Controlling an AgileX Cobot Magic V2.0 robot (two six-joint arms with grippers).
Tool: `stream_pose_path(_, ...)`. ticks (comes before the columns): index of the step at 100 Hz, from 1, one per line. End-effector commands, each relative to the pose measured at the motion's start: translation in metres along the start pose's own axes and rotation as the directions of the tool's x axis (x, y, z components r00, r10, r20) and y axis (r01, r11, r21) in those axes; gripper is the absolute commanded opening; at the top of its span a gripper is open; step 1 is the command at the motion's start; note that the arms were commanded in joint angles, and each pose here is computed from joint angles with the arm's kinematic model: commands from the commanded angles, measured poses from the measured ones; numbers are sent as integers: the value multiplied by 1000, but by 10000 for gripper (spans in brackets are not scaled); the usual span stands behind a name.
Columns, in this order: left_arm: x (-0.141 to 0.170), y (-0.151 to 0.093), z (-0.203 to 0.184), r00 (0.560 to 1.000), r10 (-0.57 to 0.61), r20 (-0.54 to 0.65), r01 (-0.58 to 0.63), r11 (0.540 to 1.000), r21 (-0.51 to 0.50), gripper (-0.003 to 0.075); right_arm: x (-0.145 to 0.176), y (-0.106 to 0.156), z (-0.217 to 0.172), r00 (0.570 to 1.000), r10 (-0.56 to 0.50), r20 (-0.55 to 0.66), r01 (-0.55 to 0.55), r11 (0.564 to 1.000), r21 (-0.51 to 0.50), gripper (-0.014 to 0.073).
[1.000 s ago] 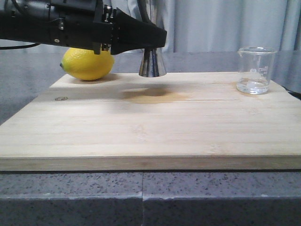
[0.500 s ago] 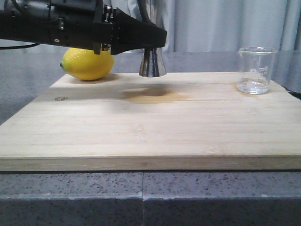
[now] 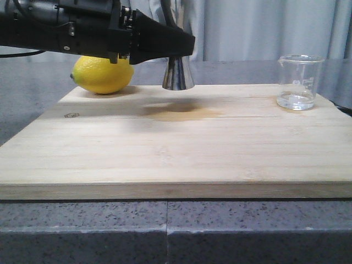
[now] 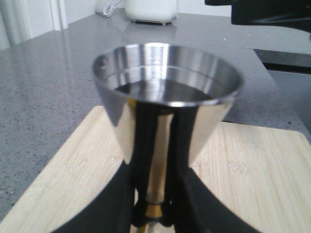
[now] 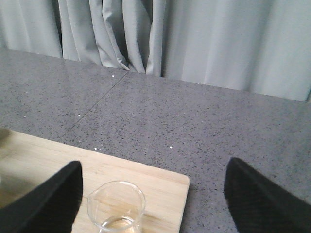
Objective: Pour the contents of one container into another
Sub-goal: 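Open the right gripper and lift it away from the glass beaker, then lower the steel jigger onto the board with the left gripper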
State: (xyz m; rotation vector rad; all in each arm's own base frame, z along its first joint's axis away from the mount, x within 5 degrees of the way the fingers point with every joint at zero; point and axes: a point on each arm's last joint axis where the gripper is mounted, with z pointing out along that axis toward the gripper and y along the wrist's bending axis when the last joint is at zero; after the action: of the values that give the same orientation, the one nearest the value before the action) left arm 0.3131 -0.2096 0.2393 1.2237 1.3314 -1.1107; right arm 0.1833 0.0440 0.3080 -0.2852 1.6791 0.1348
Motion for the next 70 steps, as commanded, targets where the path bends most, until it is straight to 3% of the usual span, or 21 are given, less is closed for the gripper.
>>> stream_pose_path(1, -35, -8, -2, 985, 39, 165, -47, 998, 45, -2, -23, -1, -4, 990, 2, 139, 0, 1000, -8, 544)
stream_pose_path(70, -11, 1, 5, 991, -4, 137, -3, 999, 49, -2, -24, 0, -4, 990, 2, 143, 0, 1000, -9, 544)
